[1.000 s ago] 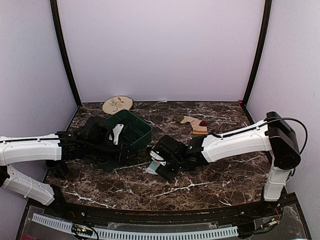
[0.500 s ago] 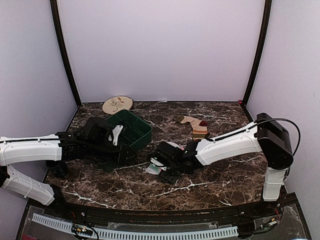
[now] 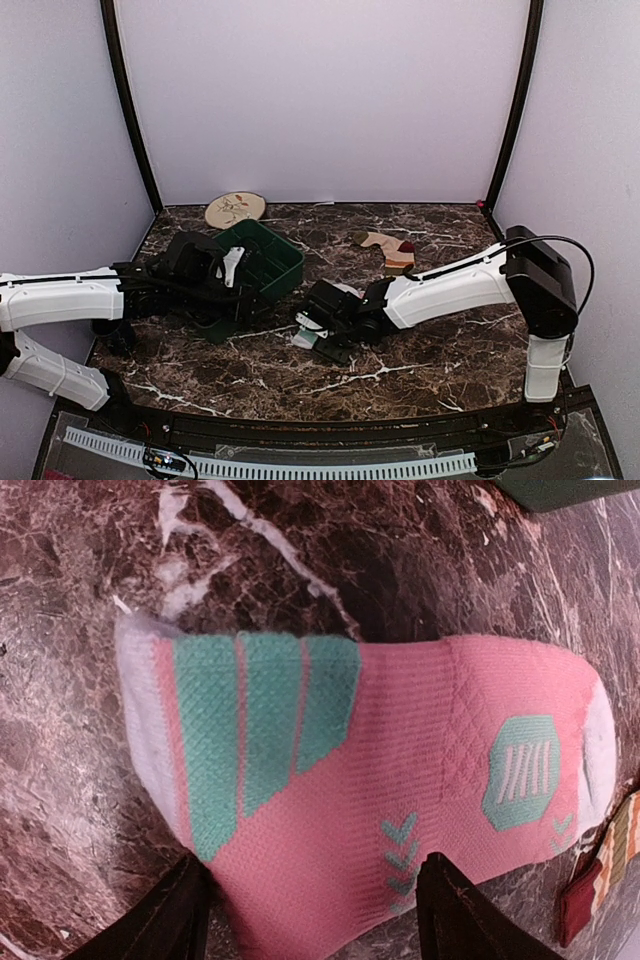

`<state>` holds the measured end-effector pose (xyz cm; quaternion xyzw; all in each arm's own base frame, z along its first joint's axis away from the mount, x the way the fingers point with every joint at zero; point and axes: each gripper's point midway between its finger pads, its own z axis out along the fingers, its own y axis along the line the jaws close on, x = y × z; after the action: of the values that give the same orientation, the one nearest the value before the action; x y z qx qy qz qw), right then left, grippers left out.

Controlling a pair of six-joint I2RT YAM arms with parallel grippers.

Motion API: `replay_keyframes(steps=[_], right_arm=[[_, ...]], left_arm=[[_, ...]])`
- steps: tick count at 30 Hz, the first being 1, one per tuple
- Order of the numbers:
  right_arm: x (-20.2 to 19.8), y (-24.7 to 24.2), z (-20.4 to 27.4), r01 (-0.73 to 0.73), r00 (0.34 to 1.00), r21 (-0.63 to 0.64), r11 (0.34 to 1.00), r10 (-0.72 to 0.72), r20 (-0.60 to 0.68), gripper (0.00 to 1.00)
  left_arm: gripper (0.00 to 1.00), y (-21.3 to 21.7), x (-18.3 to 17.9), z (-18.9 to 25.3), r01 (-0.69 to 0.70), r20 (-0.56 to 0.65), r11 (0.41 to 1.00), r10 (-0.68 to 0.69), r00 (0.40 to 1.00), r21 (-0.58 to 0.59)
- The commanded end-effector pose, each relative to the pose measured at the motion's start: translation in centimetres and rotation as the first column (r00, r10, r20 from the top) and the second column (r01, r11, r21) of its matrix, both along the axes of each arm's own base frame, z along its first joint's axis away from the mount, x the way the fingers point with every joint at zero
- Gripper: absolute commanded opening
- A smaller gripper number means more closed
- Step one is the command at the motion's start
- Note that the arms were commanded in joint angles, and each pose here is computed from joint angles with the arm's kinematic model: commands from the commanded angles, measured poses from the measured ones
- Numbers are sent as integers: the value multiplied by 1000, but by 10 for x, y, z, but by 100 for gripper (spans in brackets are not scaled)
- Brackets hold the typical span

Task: Roll the socks
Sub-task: Pick up the sock from the center of the board.

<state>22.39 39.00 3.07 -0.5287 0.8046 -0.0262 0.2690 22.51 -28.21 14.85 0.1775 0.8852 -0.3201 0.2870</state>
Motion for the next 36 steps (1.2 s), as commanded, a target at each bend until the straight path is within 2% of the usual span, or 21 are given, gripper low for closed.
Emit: replay_keyframes(steps=[1, 4, 9, 15, 26, 36], right_arm=[[-2, -6, -21, -33, 998, -61, 998, 29, -64, 66], [-5, -8, -25, -41, 995, -59, 997, 35, -96, 58], [-10, -10, -31, -46, 989, -54, 997, 38, -143, 41], [-8, -13, -39, -41, 983, -52, 998, 31, -182, 27], [0, -11, -34, -15, 967, 17, 1000, 19, -254, 20], [-11, 1, -24, 15, 911, 150, 989, 48, -409, 17]], left_arm=[[39, 0, 0, -4, 11, 1, 1000, -11, 1000, -7], [39, -2, 2, -4, 17, 0, 1000, -17, 1000, -10], [39, -4, 6, -3, 22, 2, 1000, -22, 1000, -4], [39, -7, 9, -8, 32, -7, 999, -32, 999, 0], [39, -7, 10, -13, 55, 2, 998, -55, 998, 33], [40, -10, 10, -21, 101, 9, 993, -101, 995, 62]])
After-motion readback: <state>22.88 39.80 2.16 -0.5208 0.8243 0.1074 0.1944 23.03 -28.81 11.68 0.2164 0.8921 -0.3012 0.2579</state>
